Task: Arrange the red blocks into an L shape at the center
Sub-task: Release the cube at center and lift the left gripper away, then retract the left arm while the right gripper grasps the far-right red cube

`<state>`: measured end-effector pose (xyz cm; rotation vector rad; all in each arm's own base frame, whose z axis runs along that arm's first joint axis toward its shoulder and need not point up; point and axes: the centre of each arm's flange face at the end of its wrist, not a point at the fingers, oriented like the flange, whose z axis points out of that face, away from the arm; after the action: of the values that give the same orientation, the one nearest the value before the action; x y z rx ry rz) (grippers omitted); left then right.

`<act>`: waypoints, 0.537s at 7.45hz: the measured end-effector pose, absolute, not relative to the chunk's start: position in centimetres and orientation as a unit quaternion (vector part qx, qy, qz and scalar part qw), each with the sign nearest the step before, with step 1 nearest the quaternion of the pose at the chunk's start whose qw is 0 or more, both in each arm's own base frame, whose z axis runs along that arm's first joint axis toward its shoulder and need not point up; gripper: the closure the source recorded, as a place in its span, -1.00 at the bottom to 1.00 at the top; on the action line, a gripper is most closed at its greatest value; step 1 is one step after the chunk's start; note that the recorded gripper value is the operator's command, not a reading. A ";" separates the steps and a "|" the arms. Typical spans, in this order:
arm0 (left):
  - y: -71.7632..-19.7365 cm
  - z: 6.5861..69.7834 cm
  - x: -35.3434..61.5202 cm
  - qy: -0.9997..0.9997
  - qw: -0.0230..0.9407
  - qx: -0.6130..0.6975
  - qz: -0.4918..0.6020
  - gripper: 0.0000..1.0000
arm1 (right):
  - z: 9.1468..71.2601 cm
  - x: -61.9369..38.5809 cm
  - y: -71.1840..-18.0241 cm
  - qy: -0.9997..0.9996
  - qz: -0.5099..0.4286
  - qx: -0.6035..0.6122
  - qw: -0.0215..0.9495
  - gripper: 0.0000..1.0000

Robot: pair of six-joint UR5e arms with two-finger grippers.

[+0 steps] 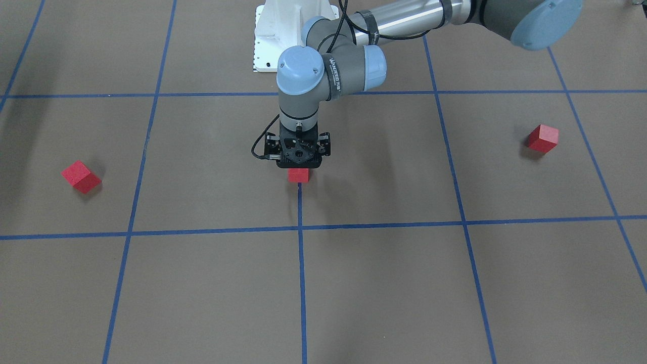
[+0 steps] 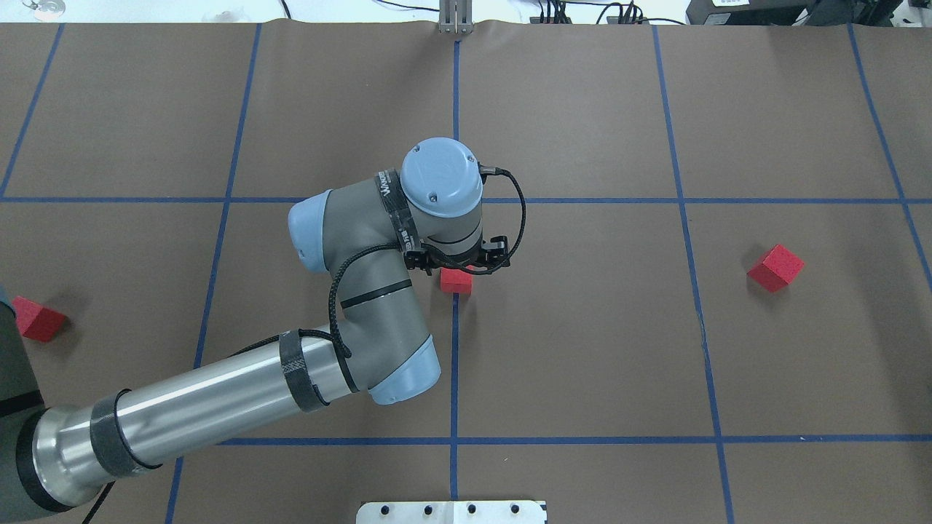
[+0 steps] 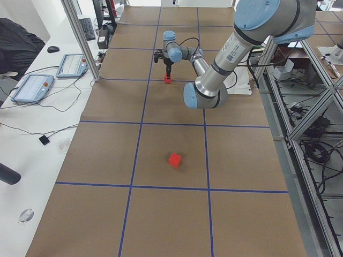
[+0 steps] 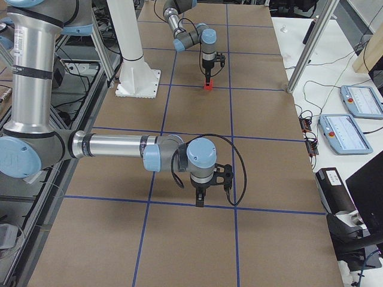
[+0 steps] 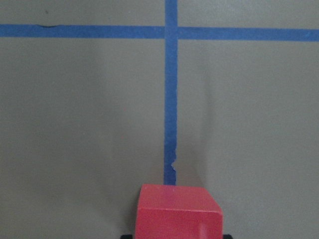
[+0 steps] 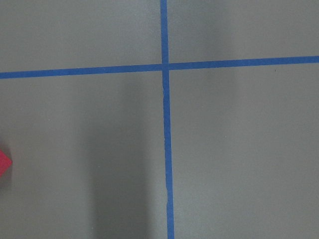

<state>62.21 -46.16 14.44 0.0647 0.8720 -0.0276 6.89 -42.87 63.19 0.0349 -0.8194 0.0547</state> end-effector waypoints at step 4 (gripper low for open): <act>-51.6 12.9 49.1 0.403 0.911 0.073 -0.044 -0.99 | 57.2 4.7 -45.9 -0.396 -0.011 0.059 0.916 -0.98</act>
<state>49.10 -51.59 12.91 0.1513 0.8314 -0.0916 4.71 -45.94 57.19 0.1214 -0.8150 -0.0227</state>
